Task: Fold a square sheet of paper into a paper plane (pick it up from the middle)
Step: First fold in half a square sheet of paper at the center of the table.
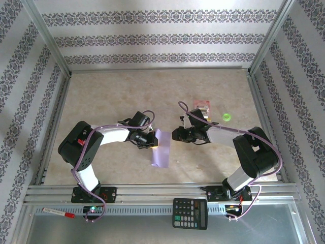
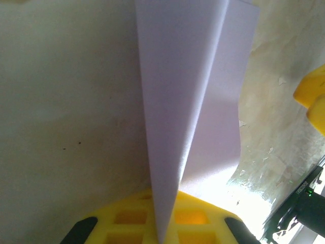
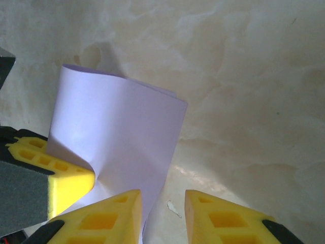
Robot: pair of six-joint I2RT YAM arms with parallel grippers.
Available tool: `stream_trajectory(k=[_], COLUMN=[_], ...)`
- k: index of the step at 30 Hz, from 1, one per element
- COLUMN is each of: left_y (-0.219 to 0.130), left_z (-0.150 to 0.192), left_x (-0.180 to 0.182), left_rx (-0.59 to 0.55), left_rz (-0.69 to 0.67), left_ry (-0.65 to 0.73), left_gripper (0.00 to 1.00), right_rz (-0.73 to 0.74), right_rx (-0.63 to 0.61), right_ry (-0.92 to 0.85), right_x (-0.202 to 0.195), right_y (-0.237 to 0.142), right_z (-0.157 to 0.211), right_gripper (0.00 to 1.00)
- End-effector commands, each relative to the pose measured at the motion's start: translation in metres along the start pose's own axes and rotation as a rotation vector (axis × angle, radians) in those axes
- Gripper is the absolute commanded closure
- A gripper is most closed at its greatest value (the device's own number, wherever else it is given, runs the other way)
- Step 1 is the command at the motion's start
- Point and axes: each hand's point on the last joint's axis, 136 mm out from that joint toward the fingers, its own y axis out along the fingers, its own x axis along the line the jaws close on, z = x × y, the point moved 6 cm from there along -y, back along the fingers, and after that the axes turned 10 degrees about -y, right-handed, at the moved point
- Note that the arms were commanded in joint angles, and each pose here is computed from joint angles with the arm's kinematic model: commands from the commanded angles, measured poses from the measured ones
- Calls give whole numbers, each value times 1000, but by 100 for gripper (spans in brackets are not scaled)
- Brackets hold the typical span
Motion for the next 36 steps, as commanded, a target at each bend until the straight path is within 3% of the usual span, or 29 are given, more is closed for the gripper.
stream_trajectory(k=[1, 7, 15, 25, 29, 36], left_y=[3, 1, 1, 4, 2, -12], left_z=[-2, -2, -3, -1, 1, 3], left_x=[8, 3, 3, 7, 9, 10], left_rx=[3, 0, -19, -18, -17, -44], left_rz=[-14, 27, 45, 54, 38, -25], left_ry=[-7, -41, -71, -92, -82, -36], left_gripper=[92, 91, 91, 87, 79, 53], right_rz=[-39, -99, -118, -53, 13, 101], right_rx=[27, 66, 115, 160, 159, 172], right_ry=[3, 18, 51, 75, 102, 155], right_x=[8, 24, 42, 39, 27, 10], right_y=[-3, -2, 6, 38, 41, 42], right_z=[8, 27, 65, 91, 99, 112], right_gripper=[71, 71, 79, 85, 87, 87])
